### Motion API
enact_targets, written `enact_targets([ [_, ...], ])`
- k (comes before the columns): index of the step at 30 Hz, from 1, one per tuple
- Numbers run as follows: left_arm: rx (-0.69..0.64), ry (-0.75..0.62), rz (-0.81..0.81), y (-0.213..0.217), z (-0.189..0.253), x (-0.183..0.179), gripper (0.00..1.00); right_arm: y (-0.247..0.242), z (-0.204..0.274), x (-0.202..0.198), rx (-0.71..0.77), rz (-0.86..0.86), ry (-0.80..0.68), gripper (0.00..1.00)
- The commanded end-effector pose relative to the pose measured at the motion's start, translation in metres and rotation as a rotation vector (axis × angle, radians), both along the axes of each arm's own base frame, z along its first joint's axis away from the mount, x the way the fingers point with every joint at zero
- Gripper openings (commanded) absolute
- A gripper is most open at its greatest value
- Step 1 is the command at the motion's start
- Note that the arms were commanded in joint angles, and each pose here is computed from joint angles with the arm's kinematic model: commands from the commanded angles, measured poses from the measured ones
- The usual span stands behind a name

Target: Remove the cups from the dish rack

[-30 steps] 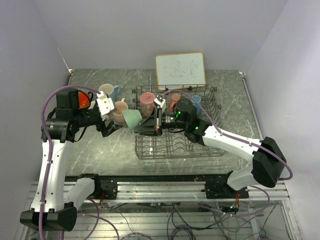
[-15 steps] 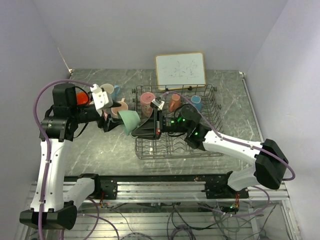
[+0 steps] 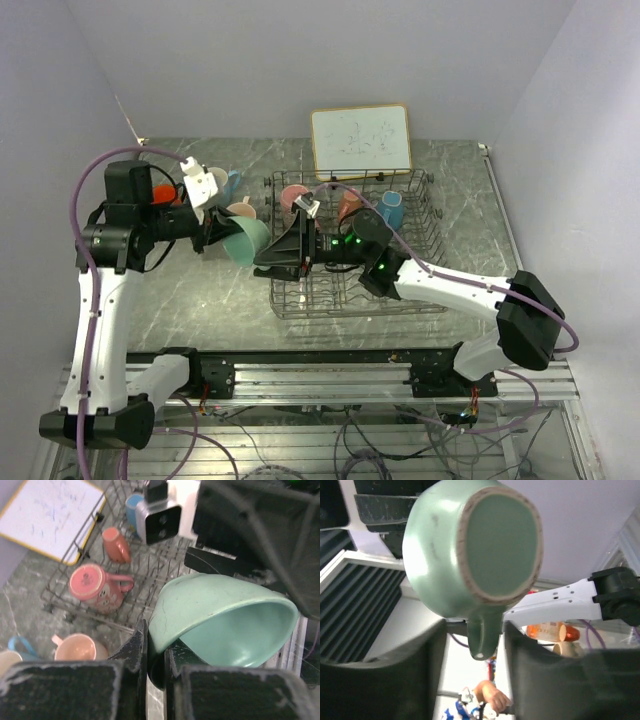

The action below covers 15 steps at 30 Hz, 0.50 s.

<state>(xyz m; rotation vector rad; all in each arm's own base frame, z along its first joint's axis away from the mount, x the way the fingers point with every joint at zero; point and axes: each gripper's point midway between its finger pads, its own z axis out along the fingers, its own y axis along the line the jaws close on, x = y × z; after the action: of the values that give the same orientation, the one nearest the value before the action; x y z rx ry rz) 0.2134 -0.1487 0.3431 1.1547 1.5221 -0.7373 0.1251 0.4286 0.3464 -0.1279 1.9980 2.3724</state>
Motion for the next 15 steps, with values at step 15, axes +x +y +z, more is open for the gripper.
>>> enact_targets([
  [15,0.665,0.41,0.435,0.114,-0.195,0.045,0.07,-0.18,-0.096,0.135,-0.785,-0.586,-0.089,0.86],
])
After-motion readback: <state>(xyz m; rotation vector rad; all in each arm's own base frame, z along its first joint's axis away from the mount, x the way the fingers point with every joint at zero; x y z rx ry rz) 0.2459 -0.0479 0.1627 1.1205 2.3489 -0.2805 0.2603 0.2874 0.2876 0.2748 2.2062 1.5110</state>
